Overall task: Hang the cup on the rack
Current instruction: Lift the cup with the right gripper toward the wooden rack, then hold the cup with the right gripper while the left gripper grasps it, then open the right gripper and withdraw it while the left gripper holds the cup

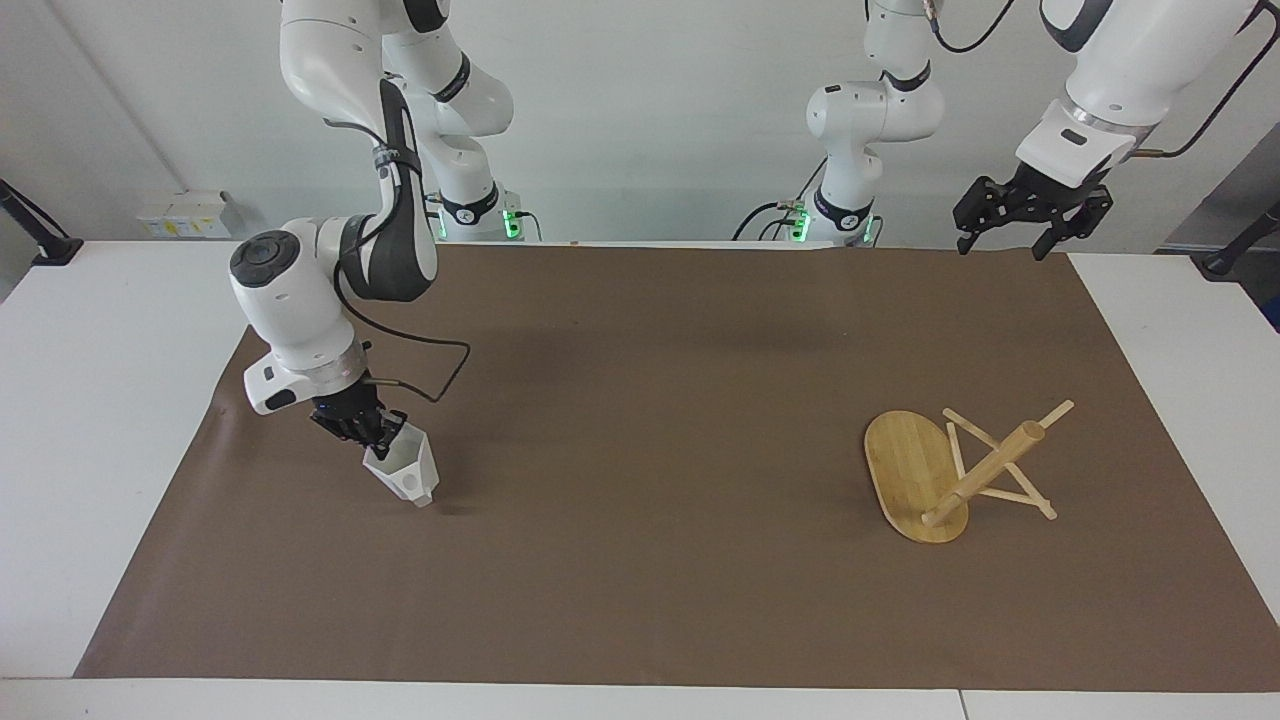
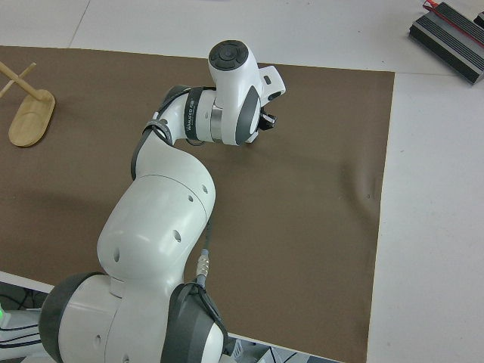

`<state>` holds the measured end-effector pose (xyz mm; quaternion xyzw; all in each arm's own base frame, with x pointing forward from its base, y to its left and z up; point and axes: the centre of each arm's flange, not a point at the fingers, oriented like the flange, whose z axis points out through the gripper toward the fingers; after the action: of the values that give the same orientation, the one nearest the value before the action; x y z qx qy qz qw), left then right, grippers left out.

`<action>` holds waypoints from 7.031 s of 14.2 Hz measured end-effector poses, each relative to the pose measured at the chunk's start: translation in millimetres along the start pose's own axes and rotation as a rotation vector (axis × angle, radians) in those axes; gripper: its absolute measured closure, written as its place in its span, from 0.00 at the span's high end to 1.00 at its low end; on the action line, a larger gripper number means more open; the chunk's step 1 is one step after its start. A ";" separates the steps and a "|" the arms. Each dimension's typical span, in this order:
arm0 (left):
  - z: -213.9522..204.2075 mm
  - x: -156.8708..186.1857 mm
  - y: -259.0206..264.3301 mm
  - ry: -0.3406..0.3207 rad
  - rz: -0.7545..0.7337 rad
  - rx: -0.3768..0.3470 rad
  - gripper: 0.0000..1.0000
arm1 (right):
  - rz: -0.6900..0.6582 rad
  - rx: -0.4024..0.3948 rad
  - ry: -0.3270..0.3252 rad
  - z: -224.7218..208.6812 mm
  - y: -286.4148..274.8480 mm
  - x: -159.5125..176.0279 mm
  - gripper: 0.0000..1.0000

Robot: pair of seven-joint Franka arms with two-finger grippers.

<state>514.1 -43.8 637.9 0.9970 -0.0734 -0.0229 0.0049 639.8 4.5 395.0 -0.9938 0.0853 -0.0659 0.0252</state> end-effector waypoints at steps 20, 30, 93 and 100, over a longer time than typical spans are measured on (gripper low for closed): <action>14.0 18.6 38.6 -0.093 -0.589 -0.286 1.00 | -0.391 0.922 0.221 -160.9 -255.2 -35.8 0.08; 8.5 63.3 62.3 -0.348 -1.351 -0.449 1.00 | -0.828 1.066 0.296 -187.4 -319.5 -91.3 0.08; -3.6 11.7 126.7 -0.490 -1.641 -0.703 0.69 | -0.861 1.056 0.329 -207.0 -337.4 -110.8 0.08; -4.1 11.3 126.1 -0.494 -1.648 -0.703 0.69 | -0.851 1.058 0.324 -207.5 -337.8 -111.0 0.08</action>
<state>507.0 -170.1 643.1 0.6424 0.6704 -0.2518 0.2730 559.5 348.1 607.1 -0.7728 -0.3524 -0.2500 0.4647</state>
